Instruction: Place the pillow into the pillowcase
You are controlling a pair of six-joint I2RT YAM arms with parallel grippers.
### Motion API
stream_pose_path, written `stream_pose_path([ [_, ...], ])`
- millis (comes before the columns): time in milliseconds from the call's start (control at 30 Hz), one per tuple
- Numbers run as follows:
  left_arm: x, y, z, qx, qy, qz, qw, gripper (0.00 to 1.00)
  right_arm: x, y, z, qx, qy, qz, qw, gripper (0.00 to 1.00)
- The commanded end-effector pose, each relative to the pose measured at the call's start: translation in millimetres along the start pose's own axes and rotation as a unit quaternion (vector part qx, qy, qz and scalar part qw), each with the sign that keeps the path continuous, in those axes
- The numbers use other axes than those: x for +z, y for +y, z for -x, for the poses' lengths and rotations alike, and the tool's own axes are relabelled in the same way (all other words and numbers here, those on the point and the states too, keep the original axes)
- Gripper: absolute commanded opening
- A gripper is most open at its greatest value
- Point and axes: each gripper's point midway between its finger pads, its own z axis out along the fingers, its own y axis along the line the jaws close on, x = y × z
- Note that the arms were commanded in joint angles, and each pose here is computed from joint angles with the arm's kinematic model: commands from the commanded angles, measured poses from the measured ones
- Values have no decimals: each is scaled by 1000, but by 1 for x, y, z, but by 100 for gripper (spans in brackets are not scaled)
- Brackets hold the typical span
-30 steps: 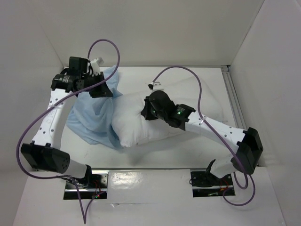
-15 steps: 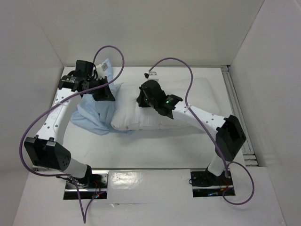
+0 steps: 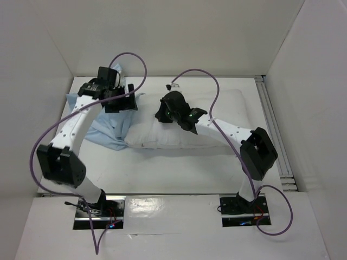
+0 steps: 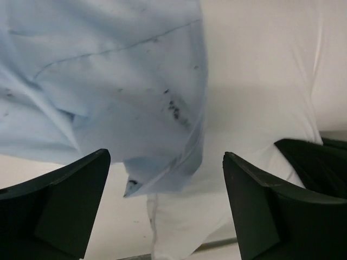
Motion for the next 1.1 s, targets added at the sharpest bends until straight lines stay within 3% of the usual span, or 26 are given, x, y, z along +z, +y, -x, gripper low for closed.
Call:
stream_pose_path([
  [0,-56,22,3,-39,-101,57,992,97,5,-20,7,13,-5,-14,1000,0],
  [67,-58,30,-8,-67,-114,59,989,90,4,-19,6,8,-1,-9,1000,0],
  [100,-46,38,-29,-88,-94,64,990,84,5,-21,7,11,0,-8,1000,0],
  [200,-35,48,-64,-138,-81,66,985,63,1,-19,16,14,-7,-1,1000,0],
  [267,-32,56,-74,-166,-88,64,980,59,1,-19,16,14,-7,-1,1000,0],
  [333,-14,63,-93,-208,-77,39,974,59,0,-17,21,12,-7,7,1000,0],
  [400,-12,56,-101,-241,-82,-5,967,71,3,-17,17,12,0,9,1000,0],
  [500,2,51,-114,-259,-90,-56,960,75,2,-17,23,14,-3,13,1000,0],
  [600,19,38,-129,-263,-93,-119,953,73,4,-15,22,14,-1,16,1000,0],
  [700,19,30,-119,-259,-117,-153,947,71,6,-14,24,9,0,15,1000,0],
  [967,46,35,-118,-266,-99,-144,948,69,8,-13,25,10,0,16,1000,0],
  [1067,50,31,-116,-264,-98,-154,947,60,7,-12,28,10,-1,16,1000,0],
])
